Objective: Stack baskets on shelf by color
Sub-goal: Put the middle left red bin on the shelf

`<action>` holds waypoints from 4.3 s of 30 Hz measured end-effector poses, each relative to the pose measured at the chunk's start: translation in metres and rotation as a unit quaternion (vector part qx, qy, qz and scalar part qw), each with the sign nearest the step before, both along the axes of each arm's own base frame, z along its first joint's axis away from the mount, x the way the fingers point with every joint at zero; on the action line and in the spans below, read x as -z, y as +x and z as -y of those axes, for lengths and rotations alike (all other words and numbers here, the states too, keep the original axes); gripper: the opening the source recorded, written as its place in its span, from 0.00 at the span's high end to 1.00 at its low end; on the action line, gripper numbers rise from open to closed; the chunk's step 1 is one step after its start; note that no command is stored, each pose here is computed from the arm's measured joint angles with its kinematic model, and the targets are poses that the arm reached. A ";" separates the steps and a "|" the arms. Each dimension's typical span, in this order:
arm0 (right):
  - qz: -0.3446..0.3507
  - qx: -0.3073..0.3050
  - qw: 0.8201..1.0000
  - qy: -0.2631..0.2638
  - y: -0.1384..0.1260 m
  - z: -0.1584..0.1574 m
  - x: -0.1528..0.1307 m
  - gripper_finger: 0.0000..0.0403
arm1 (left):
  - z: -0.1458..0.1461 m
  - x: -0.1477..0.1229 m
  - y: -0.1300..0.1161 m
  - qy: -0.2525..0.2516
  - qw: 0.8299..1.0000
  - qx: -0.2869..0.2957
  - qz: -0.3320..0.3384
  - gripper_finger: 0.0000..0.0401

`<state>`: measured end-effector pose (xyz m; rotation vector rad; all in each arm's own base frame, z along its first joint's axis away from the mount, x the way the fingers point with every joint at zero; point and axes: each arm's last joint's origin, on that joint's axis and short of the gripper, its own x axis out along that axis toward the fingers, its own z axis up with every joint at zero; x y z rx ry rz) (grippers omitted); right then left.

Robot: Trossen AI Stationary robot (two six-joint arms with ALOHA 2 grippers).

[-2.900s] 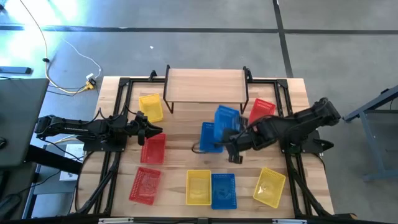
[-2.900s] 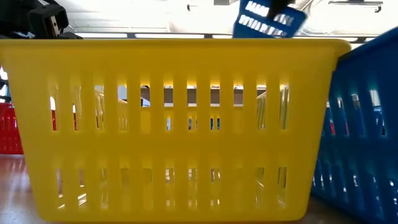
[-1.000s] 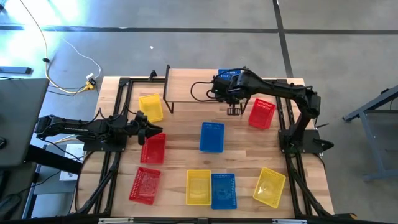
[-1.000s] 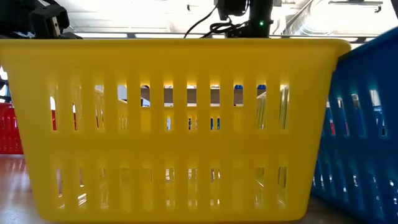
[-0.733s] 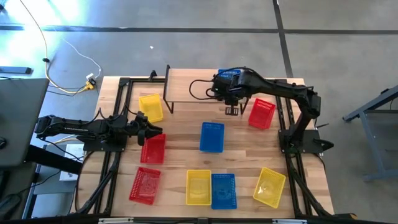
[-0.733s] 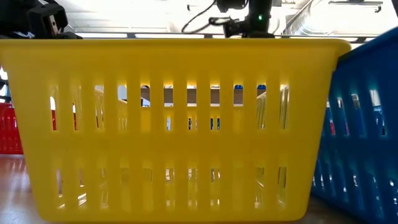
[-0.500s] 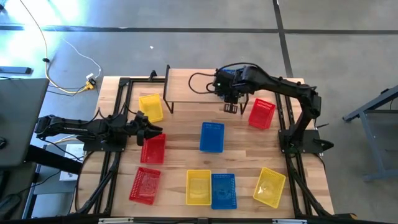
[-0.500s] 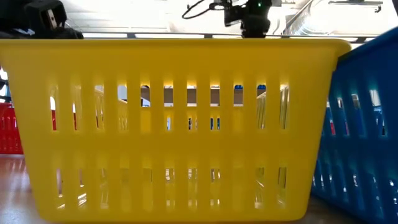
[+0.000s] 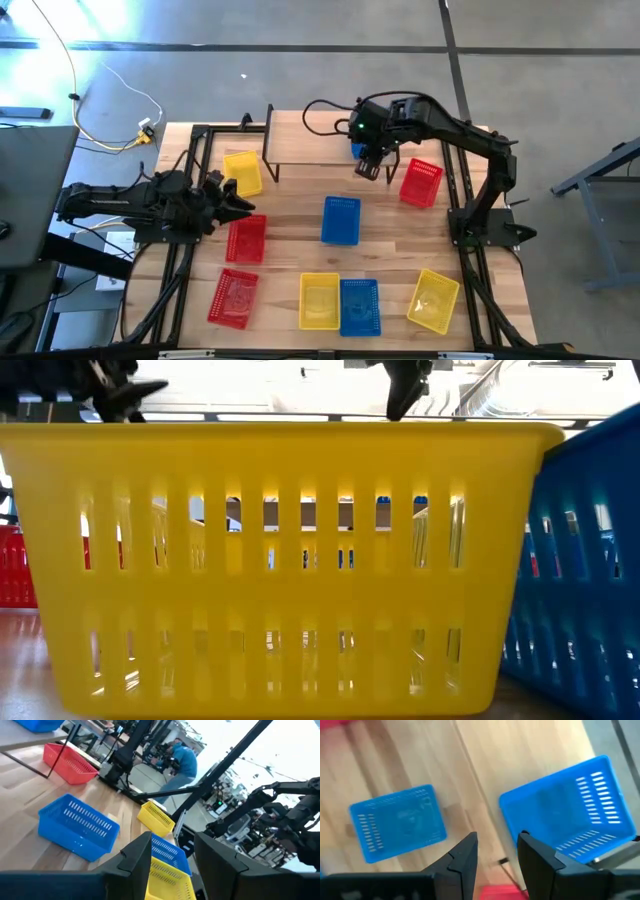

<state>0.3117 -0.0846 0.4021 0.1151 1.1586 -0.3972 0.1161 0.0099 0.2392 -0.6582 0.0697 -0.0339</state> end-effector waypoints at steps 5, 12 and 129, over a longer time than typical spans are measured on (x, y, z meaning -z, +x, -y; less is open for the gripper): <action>0.016 0.003 1.000 0.013 0.002 -0.009 -0.005 0.69 | 0.001 -0.027 0.000 0.022 0.998 0.020 -0.046 0.66; 0.024 0.012 0.999 0.026 0.005 -0.024 -0.005 0.69 | 0.003 -0.047 0.005 0.041 0.984 0.063 -0.163 0.66; 0.072 0.146 0.986 0.020 0.010 -0.050 -0.006 0.69 | -0.098 -0.093 0.139 0.435 0.738 -0.050 -0.513 1.00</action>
